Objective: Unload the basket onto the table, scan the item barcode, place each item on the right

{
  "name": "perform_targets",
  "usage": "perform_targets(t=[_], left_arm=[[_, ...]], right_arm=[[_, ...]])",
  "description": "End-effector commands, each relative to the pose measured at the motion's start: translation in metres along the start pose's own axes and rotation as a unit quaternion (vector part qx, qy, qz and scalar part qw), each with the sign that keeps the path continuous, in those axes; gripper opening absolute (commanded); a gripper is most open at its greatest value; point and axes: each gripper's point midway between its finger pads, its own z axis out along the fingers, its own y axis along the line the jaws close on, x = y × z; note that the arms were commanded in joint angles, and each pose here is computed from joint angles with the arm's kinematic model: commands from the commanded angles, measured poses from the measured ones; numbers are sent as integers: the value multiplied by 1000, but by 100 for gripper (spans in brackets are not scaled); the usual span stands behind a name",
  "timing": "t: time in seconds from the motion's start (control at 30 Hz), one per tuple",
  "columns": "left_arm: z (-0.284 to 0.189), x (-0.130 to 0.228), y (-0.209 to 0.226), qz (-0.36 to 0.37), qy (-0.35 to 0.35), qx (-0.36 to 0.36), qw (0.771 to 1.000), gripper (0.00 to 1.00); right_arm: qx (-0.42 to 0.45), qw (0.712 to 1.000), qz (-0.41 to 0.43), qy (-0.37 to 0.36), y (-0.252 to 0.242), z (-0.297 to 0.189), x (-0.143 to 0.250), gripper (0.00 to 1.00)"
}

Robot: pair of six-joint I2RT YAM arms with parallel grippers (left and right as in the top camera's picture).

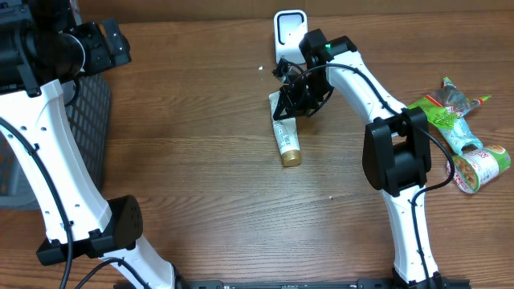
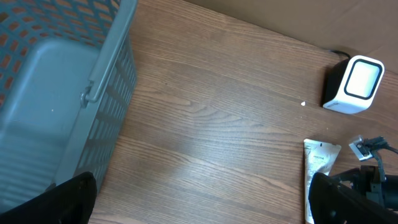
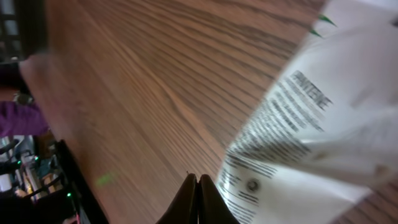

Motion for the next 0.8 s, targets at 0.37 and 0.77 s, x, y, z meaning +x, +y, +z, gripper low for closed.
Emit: perform_targets(t=[0.37,0.77], left_arm=[[0,-1,3,-8,-2,-6,1000,100],[0,-1,3,-8,-2,-6,1000,100]], right_arm=[[78,997,5,-8,-39,13,0,4],[127,992,22,-3,-60,2,5,21]])
